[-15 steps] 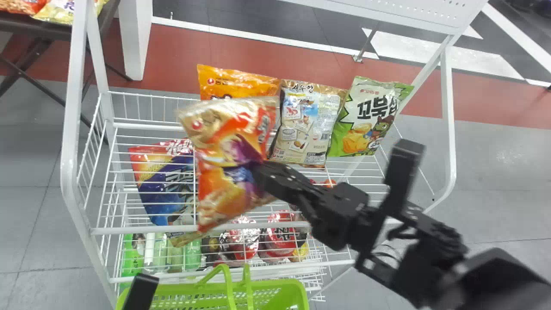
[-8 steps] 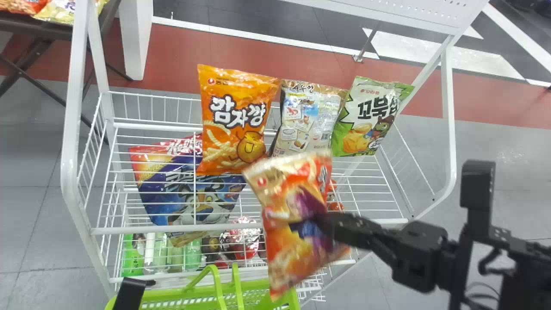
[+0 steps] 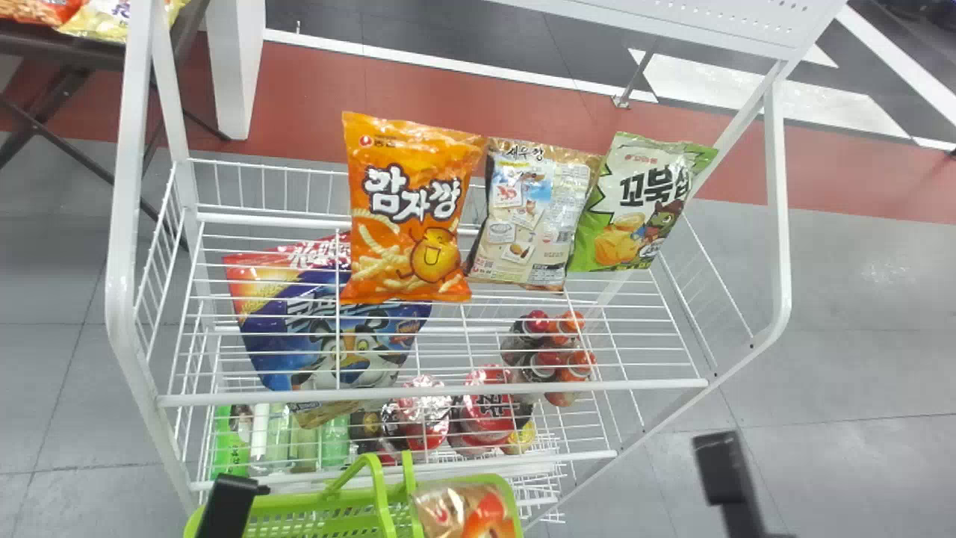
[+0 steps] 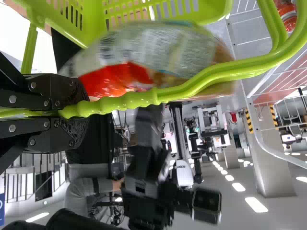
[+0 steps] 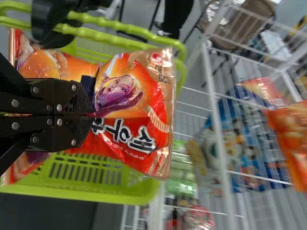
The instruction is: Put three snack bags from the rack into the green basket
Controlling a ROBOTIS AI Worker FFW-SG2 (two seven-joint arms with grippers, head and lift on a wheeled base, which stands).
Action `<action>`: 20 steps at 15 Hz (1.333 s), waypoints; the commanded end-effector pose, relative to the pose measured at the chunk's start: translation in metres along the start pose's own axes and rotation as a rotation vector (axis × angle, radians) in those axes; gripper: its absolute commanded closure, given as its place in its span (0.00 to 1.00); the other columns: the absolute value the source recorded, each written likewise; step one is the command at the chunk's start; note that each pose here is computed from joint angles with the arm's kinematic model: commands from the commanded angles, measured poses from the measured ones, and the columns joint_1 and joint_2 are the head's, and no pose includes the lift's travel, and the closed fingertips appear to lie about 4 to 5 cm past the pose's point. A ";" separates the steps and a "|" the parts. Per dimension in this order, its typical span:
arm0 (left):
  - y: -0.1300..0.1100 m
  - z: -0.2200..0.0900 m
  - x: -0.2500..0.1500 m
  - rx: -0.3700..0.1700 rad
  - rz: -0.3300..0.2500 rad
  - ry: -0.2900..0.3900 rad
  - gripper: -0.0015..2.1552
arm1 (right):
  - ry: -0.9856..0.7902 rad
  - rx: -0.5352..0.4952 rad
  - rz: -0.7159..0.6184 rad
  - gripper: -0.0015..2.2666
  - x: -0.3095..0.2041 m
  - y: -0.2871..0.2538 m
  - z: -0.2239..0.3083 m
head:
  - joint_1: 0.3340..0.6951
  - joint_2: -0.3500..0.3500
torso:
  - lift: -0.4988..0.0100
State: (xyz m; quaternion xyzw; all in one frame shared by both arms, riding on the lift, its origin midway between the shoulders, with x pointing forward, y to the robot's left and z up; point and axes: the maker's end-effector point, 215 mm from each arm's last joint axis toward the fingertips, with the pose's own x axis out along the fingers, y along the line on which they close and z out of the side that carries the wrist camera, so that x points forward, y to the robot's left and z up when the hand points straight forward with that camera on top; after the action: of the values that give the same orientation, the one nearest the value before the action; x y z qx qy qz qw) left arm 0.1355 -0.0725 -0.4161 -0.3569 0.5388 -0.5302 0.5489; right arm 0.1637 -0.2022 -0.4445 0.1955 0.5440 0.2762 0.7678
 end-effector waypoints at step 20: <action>-0.006 -0.002 0.004 0.014 -0.002 0.013 0.62 | 0.056 -0.159 -0.068 0.04 0.074 -0.018 0.018 | 1.00 0.00 | 0.98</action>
State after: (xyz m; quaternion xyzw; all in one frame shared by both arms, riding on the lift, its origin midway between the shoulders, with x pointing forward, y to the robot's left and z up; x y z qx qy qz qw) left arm 0.1336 -0.0769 -0.4115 -0.3495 0.5358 -0.5374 0.5496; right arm 0.1949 -0.1545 -0.5253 0.0967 0.5611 0.3081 0.7622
